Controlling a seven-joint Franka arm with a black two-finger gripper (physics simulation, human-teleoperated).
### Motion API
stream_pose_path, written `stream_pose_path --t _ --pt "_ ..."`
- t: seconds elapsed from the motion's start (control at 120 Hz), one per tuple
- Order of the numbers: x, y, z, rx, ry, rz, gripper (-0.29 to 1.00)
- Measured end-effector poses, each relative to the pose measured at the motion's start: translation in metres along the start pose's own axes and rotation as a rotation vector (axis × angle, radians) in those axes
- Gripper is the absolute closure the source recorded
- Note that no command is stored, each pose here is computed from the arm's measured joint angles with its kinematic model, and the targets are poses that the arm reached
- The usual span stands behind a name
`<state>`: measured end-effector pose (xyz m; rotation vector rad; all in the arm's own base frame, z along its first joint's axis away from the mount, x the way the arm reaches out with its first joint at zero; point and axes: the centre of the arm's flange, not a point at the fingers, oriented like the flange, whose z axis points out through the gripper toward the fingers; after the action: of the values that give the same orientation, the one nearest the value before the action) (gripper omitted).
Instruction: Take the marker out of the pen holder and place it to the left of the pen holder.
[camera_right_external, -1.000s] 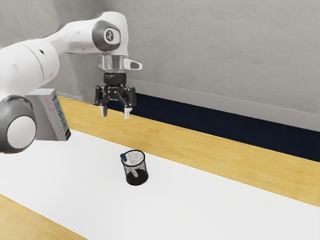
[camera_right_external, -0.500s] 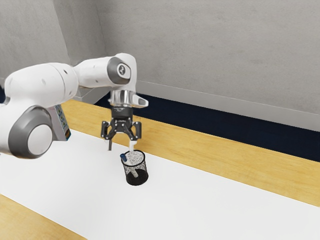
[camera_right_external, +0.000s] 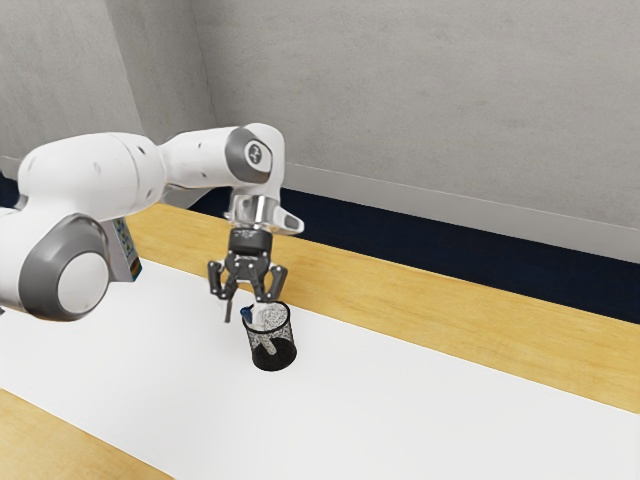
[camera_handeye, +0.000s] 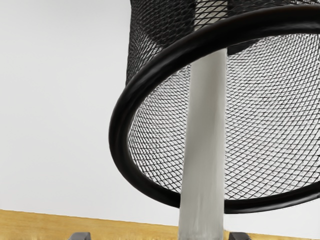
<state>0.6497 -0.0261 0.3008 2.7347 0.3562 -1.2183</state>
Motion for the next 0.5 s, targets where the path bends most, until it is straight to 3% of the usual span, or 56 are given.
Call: stream_pose_path --t 0.5 --pt "-0.008 0.03 0.004 0.034 0.006 0.011 0.62"
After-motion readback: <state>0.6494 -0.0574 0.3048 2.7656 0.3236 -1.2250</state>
